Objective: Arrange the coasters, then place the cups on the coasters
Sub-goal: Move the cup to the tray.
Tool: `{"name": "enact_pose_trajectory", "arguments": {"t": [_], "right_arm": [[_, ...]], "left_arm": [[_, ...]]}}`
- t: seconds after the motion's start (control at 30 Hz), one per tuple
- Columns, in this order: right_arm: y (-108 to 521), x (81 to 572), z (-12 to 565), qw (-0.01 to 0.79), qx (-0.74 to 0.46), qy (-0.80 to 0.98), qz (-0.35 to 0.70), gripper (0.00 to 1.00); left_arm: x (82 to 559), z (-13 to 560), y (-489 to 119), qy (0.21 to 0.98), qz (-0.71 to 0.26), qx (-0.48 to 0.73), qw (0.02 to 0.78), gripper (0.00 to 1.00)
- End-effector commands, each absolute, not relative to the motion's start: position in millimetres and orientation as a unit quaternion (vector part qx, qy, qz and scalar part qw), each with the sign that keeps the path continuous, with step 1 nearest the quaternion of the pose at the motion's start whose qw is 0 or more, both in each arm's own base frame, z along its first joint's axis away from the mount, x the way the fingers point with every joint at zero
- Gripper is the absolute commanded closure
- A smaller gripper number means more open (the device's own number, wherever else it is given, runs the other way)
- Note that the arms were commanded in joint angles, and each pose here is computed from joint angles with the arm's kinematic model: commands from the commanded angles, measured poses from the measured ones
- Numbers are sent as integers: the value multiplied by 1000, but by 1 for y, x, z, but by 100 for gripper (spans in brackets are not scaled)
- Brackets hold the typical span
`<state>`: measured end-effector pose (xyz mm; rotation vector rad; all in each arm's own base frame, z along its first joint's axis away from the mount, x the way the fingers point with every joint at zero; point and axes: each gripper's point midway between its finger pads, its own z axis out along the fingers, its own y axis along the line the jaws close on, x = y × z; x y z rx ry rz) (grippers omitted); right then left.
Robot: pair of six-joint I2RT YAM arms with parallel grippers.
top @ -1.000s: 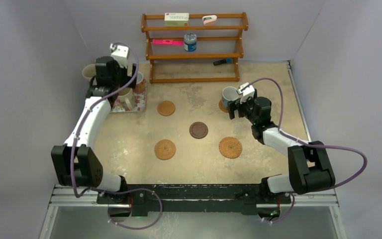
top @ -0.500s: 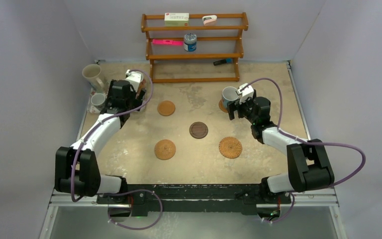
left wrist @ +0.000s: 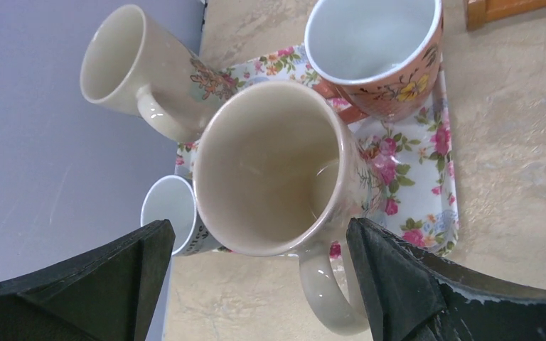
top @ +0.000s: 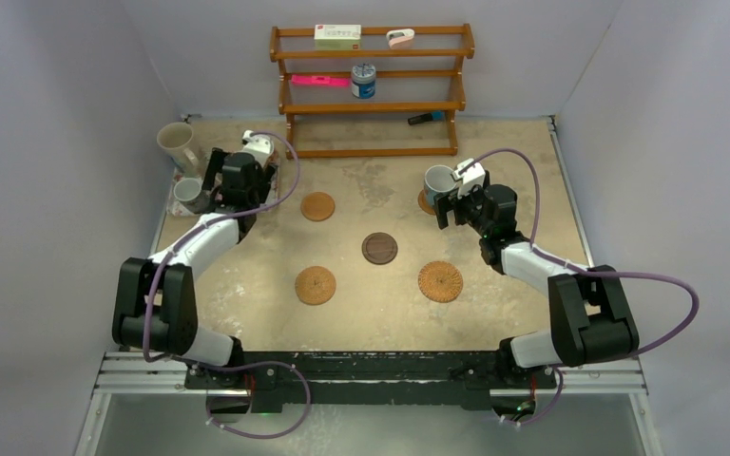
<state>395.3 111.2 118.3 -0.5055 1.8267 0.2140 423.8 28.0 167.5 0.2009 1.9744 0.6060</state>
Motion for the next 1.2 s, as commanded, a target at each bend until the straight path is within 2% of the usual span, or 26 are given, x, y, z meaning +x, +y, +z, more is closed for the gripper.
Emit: {"name": "enact_pose_trajectory", "arguments": {"t": [0.0, 0.47, 1.17], "right_arm": [[116, 404, 137, 597, -227, 763, 95, 5], [116, 404, 137, 597, -227, 763, 94, 5], [116, 404, 137, 597, -227, 763, 95, 6]], "left_arm": [[436, 179, 33, 804, 277, 74, 521, 0], [437, 160, 56, 796, 354, 61, 487, 0], [458, 167, 78, 784, 392, 39, 479, 0]]}}
